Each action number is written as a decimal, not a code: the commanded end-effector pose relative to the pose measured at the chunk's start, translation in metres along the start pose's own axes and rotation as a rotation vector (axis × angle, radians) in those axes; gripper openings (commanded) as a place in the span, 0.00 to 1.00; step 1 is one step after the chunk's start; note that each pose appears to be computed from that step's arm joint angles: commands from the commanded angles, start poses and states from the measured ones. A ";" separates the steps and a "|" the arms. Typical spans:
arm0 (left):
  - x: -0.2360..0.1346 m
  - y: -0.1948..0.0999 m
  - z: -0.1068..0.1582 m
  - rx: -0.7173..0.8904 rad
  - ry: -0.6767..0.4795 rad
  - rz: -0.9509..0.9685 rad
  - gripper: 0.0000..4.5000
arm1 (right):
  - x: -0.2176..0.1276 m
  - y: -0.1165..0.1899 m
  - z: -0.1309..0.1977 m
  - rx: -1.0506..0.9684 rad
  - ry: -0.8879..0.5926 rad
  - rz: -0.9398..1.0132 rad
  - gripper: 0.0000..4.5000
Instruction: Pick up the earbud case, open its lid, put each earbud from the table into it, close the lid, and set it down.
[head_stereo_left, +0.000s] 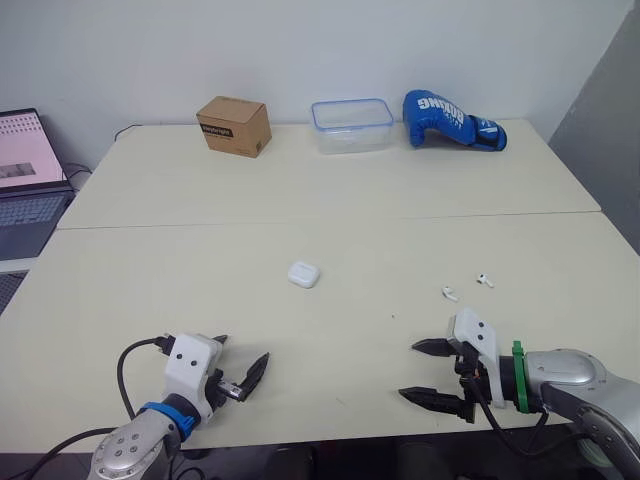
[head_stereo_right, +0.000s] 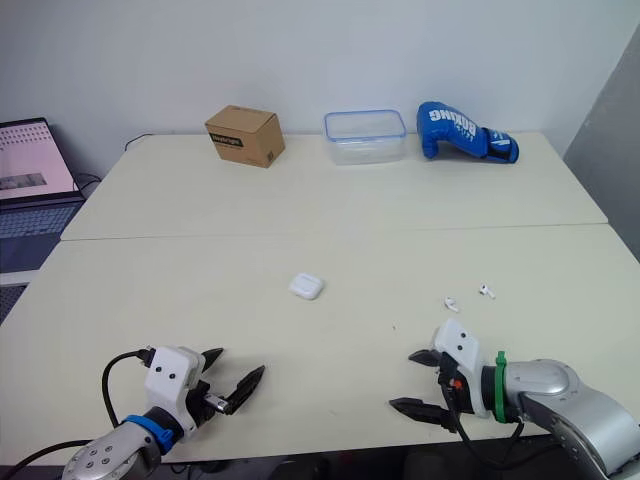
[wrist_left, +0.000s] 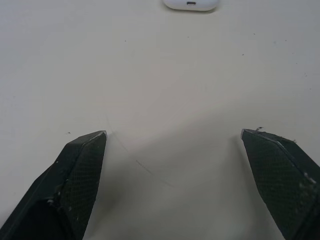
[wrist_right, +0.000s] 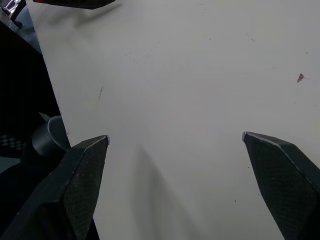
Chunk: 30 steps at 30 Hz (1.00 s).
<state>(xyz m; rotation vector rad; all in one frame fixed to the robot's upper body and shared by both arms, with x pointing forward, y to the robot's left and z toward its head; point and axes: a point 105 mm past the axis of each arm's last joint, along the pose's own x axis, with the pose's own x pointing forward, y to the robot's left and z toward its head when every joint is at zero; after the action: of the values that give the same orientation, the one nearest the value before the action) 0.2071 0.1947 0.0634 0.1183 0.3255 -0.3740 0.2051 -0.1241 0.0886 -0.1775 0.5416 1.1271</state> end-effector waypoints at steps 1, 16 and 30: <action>-0.004 -0.004 0.009 0.033 -0.039 0.003 1.00 | -0.003 0.005 0.006 -0.043 -0.010 0.009 0.99; -0.005 -0.003 0.010 0.036 -0.044 0.008 1.00 | -0.003 0.007 0.007 -0.055 -0.003 0.026 0.99; 0.052 0.000 0.076 0.066 -0.107 -0.073 1.00 | -0.024 -0.042 0.069 -0.270 -0.173 -0.192 0.99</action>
<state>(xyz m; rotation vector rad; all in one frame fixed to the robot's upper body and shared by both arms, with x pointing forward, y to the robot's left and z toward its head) 0.2713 0.1689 0.1166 0.1540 0.1956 -0.4576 0.2549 -0.1333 0.1390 -0.3222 0.2788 1.0078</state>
